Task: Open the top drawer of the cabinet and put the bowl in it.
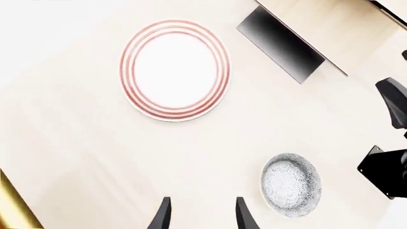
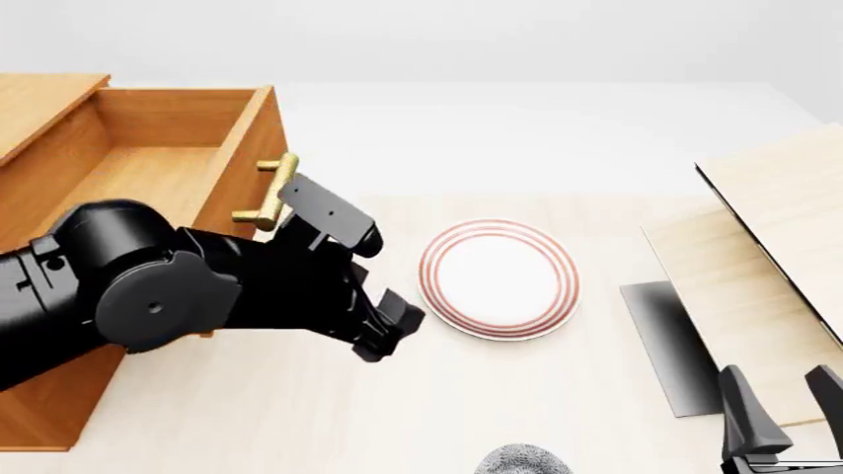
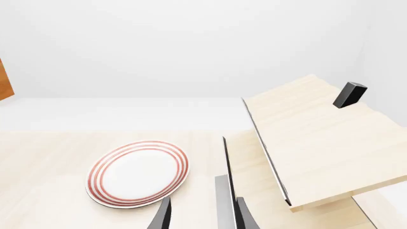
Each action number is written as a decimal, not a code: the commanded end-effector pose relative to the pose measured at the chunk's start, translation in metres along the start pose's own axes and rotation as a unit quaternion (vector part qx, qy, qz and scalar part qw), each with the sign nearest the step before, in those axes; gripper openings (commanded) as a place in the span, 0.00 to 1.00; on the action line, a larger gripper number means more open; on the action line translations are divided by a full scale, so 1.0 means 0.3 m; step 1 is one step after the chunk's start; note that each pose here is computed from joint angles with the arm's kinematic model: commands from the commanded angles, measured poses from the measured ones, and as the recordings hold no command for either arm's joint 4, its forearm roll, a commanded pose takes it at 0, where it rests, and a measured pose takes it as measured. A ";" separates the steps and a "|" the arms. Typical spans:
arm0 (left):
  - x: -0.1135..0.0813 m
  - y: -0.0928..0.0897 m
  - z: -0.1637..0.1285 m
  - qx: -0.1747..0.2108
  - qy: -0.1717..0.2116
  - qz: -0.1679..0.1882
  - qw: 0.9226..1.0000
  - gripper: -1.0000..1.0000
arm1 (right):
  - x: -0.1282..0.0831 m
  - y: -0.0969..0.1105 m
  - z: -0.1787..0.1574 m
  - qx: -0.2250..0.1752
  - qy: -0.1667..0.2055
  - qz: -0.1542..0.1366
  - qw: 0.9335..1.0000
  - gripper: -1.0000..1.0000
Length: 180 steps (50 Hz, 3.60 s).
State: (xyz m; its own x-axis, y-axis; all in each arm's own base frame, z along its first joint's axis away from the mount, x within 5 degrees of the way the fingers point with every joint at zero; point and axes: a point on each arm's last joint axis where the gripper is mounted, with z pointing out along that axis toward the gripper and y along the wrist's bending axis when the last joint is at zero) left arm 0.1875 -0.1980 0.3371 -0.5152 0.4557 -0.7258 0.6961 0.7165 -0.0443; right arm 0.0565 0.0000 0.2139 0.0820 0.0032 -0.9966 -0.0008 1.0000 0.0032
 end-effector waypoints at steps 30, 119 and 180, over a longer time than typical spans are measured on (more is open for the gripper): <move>0.062 -0.141 0.218 0.044 0.049 0.022 0.998 1.00 | 0.000 0.000 0.000 0.000 -0.001 0.000 1.000 1.00; 0.259 -0.393 0.599 0.075 0.150 -0.014 0.986 1.00 | 0.000 0.000 0.000 0.000 -0.001 0.000 1.000 1.00; 0.152 -0.270 0.376 0.077 0.056 -0.072 0.993 0.00 | 0.000 0.000 0.000 0.000 -0.001 0.000 1.000 1.00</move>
State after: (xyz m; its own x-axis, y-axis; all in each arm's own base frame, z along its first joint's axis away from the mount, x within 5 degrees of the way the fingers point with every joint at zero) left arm 0.1630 -0.3061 0.2073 -0.6628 0.4695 -0.5833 0.6880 0.6894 -0.2269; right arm 0.0565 0.0000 0.2139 0.0822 0.0031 -0.9966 -0.0006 1.0000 0.0031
